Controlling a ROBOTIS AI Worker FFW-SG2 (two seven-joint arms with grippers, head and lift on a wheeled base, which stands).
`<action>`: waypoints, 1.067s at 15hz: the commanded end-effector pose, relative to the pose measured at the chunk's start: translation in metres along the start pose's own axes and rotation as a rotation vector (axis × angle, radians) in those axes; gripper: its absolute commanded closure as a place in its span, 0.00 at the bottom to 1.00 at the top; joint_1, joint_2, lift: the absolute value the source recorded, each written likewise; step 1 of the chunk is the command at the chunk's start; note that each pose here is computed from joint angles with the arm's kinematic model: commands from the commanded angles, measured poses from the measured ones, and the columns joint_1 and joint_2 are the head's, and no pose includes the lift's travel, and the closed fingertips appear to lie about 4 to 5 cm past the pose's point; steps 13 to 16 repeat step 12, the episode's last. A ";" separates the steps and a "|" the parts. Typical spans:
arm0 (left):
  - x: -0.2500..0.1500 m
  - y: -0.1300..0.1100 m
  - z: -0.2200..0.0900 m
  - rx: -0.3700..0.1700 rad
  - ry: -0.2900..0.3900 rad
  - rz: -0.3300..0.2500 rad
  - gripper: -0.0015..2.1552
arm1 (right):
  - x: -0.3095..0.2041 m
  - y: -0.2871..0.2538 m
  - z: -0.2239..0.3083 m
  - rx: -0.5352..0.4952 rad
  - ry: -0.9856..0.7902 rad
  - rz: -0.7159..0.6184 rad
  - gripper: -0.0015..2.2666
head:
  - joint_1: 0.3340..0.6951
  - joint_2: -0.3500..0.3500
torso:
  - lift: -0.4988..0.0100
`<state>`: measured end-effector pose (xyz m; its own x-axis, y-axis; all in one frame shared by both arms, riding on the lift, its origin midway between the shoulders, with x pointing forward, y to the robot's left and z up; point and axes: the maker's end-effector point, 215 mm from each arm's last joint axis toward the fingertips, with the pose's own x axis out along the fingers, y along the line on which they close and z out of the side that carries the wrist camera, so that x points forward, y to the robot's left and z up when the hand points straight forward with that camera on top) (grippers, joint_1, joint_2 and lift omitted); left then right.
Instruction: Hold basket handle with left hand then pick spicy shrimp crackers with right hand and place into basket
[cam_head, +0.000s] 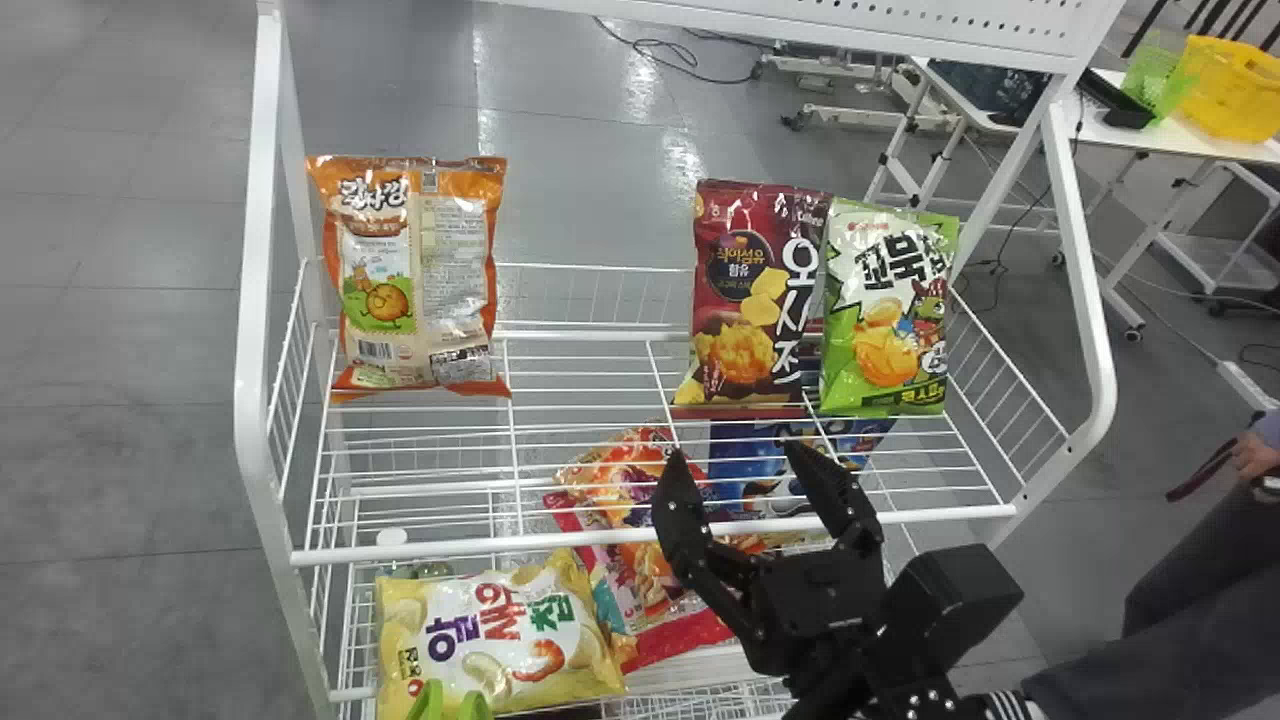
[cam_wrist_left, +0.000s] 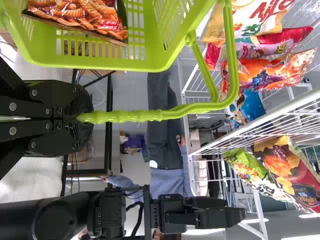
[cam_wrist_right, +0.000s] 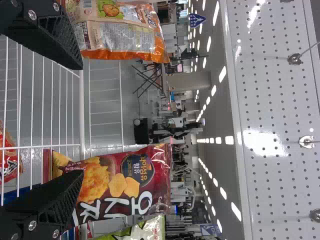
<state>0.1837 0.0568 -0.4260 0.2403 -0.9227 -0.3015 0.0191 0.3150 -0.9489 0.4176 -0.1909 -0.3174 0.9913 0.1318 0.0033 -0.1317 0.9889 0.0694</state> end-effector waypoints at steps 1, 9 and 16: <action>0.001 0.000 0.000 -0.003 0.000 0.000 0.88 | 0.000 0.000 -0.001 -0.001 0.004 0.000 0.03 | 1.00 0.13 | 0.91; 0.001 0.000 0.000 -0.003 0.000 0.000 0.88 | 0.001 0.003 0.000 0.004 0.000 0.003 0.04 | 1.00 0.14 | 0.91; 0.000 0.000 0.000 -0.002 -0.001 0.000 0.88 | 0.001 0.003 -0.001 0.004 0.002 0.004 0.04 | 1.00 0.14 | 0.91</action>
